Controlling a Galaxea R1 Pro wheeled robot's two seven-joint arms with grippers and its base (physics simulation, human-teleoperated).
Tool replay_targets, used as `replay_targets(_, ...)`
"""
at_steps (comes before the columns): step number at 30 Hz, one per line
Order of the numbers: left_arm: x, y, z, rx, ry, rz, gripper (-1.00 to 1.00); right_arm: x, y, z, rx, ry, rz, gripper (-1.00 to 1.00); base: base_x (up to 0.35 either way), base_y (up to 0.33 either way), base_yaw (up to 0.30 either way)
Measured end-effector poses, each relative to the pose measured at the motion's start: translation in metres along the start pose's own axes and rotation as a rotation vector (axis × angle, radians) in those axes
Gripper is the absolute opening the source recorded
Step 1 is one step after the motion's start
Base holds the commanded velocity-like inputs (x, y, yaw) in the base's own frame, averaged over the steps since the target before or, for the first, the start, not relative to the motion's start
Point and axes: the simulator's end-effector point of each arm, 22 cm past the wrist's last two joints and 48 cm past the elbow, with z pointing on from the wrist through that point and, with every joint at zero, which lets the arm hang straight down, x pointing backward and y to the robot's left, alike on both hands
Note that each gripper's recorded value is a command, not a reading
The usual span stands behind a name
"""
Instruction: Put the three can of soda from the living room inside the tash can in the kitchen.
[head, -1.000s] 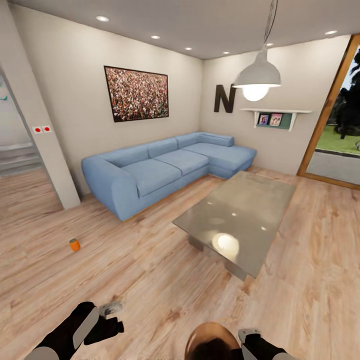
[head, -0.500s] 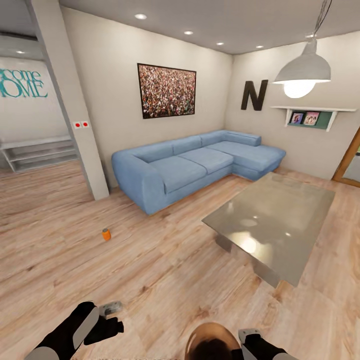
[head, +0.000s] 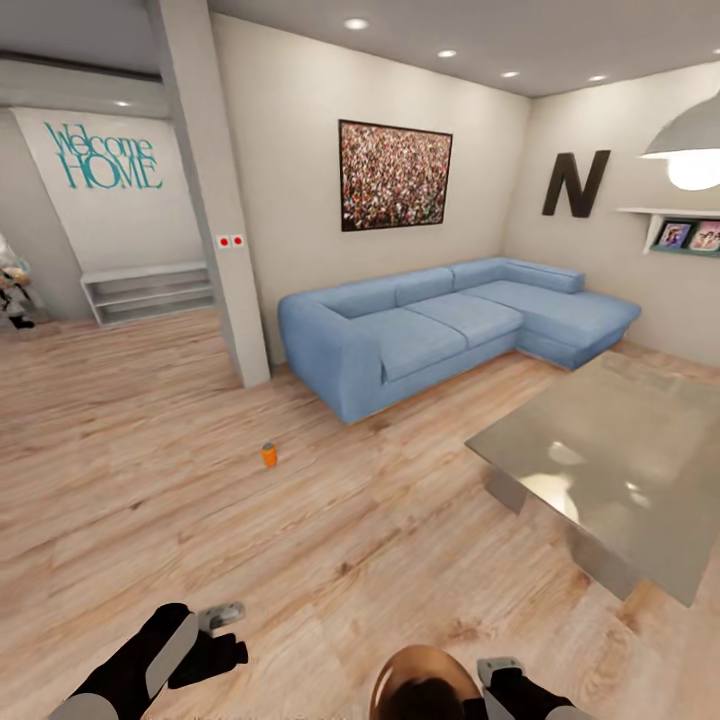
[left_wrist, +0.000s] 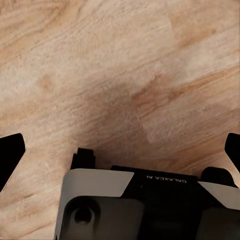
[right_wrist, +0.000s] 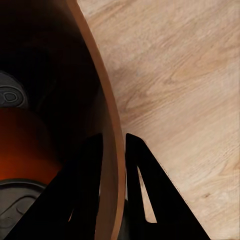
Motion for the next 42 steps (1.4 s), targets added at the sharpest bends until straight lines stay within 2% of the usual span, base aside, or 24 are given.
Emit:
replay_targets(19,0.006,0.002,0.007,-0.006,0.018,0.002,1.00,0.005,0.001,0.006,-0.010,0.008,0.009,-1.00,0.246,0.274,0.209)
replay_targets(29,0.007,0.002,0.008,-0.007,0.022,0.002,1.00,0.005,-0.003,0.007,-0.008,0.008,0.013,-1.00,0.268,0.266,-0.093)
replay_targets(35,0.009,0.003,0.010,-0.009,0.028,0.003,1.00,0.007,-0.012,0.009,0.006,0.012,0.020,-1.00,0.260,0.269,-0.072)
replay_targets(40,0.011,0.003,0.012,-0.011,0.032,0.004,1.00,0.010,-0.030,0.010,0.029,0.023,0.023,-1.00,0.257,0.272,0.020)
replay_targets(42,0.012,0.004,0.012,-0.011,0.033,0.004,1.00,0.012,-0.041,0.011,0.034,0.027,0.061,-1.00,0.255,0.274,0.058)
